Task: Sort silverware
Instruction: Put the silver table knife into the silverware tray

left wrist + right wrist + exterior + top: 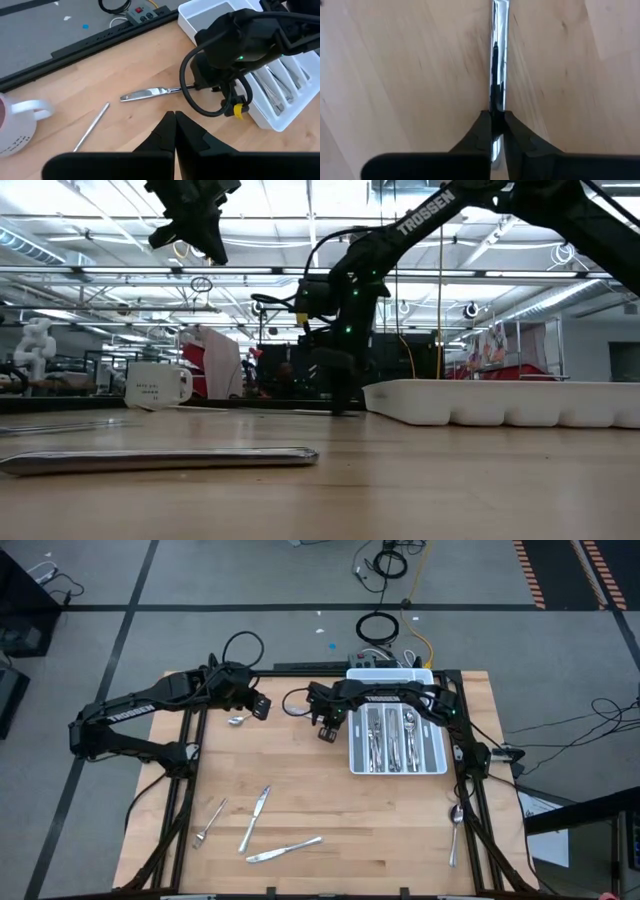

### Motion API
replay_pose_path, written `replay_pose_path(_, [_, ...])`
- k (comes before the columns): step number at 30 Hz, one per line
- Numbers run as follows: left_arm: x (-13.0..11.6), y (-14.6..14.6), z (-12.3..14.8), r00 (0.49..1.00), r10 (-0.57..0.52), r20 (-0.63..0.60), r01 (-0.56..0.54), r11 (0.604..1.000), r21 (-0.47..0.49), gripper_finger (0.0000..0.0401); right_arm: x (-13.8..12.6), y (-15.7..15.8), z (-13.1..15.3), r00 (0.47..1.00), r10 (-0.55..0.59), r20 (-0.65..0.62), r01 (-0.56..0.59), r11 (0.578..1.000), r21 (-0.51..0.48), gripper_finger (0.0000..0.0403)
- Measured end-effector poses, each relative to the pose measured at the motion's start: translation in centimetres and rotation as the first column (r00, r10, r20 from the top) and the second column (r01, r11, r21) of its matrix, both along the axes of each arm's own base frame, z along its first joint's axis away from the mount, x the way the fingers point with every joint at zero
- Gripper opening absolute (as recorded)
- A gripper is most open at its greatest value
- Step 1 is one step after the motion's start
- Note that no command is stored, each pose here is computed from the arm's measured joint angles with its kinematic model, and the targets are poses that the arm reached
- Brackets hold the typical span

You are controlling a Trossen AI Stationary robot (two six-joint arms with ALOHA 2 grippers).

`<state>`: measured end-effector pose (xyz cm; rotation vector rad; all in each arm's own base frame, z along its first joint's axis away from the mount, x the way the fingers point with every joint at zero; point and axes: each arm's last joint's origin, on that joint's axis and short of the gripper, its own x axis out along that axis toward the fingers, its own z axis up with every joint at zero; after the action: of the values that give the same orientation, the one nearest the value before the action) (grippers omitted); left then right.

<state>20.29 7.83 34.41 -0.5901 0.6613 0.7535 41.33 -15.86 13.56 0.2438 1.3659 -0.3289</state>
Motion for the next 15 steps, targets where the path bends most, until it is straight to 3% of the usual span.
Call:
replay_pose_path(6, [0.0,0.0,0.0,1.0,-0.001,-0.001,0.001,1.0,0.001,0.0004,0.6,0.4,2.1,1.0,0.006,0.005,-0.006,1.0,-0.008,0.0001])
replay_pose_path(15, [-0.1,0.1,0.0,1.0,0.0,-0.017,0.0,0.999,0.036,0.0004,2.5,0.4,7.7,0.991,0.003,0.132,-0.001,1.0,-0.014,0.0002])
